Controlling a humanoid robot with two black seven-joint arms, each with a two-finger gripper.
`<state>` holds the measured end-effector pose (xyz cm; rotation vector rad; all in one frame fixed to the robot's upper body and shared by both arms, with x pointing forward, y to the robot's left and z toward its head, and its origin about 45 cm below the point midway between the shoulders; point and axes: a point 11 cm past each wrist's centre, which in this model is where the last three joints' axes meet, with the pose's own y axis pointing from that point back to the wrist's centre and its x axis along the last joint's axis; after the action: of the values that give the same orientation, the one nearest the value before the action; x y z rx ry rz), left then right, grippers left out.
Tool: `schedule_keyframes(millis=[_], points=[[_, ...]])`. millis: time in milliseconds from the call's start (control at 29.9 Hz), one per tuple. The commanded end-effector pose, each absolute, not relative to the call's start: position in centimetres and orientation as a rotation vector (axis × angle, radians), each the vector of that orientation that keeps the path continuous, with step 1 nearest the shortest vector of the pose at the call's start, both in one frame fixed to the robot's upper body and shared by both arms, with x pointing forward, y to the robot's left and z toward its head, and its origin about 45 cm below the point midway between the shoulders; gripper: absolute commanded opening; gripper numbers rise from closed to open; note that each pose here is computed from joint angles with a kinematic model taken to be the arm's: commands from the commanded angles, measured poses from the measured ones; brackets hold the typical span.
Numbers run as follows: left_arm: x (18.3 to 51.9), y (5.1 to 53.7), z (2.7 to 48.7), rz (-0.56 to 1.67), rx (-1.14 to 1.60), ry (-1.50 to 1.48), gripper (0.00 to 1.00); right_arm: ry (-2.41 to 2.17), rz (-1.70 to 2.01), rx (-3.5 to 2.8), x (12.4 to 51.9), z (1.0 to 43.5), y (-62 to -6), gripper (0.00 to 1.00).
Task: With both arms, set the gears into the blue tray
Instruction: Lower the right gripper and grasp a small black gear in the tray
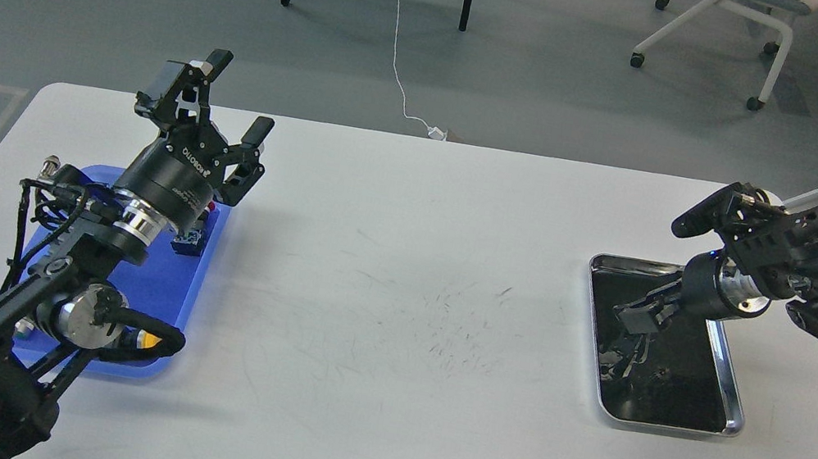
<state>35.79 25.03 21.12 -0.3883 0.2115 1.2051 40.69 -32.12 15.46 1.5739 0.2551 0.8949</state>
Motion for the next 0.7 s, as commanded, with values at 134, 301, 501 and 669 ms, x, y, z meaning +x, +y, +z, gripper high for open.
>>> schedule_keyframes(millis=[134,301,501,669], points=[[35.8,25.0,21.1,1.204,-0.387,0.211,0.98,0.260,0.881,1.555,40.4,14.8,-33.0,0.66],[35.8,24.9,21.1,1.203,-0.390,0.213,0.98,0.251,0.876,1.544,40.6,15.1,-33.6,0.66],[35.7,24.9,21.0,1.202,-0.389,0.215,0.98,0.241,0.872,1.536,40.7,15.1,-34.0,0.54],[35.7,24.8,21.0,1.201,-0.389,0.215,0.98,0.244,0.868,1.530,40.7,15.1,-34.3,0.47]])
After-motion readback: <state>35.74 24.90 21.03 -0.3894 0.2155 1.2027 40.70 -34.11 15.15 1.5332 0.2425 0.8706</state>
